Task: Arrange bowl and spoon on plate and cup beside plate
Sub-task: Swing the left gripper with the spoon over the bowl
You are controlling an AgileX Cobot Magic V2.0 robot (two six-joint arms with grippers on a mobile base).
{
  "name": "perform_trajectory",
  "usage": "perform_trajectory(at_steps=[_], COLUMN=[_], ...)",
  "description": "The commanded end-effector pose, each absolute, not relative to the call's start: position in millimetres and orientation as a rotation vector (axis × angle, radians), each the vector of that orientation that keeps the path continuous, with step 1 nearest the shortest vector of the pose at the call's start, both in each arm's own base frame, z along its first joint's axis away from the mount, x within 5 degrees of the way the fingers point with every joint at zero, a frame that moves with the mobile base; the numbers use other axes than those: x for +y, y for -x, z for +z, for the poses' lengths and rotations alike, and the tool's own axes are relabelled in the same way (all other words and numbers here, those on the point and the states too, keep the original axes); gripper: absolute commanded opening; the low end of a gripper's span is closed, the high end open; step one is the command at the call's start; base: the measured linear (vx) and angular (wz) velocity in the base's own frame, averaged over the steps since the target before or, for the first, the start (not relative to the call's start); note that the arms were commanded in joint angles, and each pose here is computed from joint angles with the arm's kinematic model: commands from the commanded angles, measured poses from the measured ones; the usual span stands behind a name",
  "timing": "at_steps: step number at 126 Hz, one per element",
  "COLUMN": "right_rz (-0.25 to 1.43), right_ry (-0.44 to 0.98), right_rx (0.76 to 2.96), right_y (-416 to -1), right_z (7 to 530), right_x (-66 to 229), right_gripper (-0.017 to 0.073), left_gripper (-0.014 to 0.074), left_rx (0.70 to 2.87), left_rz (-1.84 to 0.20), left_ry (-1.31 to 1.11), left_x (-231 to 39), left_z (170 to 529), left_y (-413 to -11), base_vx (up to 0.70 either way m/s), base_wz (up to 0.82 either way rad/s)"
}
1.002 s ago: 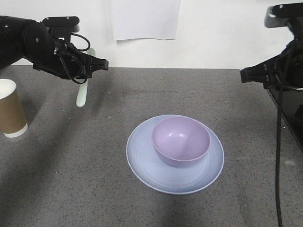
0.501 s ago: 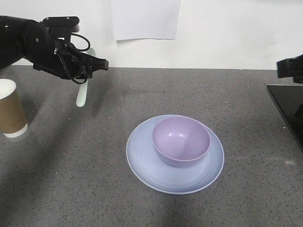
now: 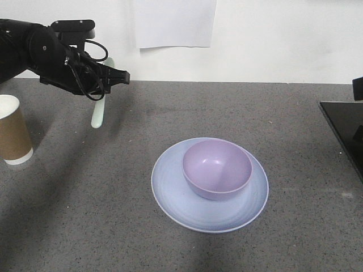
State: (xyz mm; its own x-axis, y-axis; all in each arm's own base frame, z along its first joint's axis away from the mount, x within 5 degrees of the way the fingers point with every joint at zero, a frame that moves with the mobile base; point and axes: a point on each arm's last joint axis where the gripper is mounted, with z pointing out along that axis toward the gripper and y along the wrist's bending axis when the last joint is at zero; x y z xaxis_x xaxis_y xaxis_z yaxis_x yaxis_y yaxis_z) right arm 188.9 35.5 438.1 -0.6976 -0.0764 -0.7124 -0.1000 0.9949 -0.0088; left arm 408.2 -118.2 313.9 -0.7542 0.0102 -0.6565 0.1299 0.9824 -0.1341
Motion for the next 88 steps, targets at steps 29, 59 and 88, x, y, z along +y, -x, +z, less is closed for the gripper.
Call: perform_trajectory(at_steps=[29, 59, 88], right_rz=[0.031, 0.031, 0.031], right_ry=[0.120, 0.120, 0.120], right_rx=[2.265, 2.265, 2.265], right_y=[-186.1, -186.1, -186.1], right_z=[451.1, 451.1, 451.1], right_x=[32.8, 32.8, 32.8], right_gripper=[-0.0001, -0.0001, -0.0001], left_gripper=[-0.0006, -0.0006, -0.0006], left_rx=[2.277, 2.273, 2.224], left_rz=[-0.258, -0.259, -0.269], left_ry=[-0.090, -0.090, -0.088], left_x=[-117.4, -117.4, -118.2], left_z=[349.8, 350.1, 353.6], left_y=[-403.0, -403.2, -405.8], base_vx=[0.00, 0.00, 0.00], base_wz=[0.00, 0.00, 0.00])
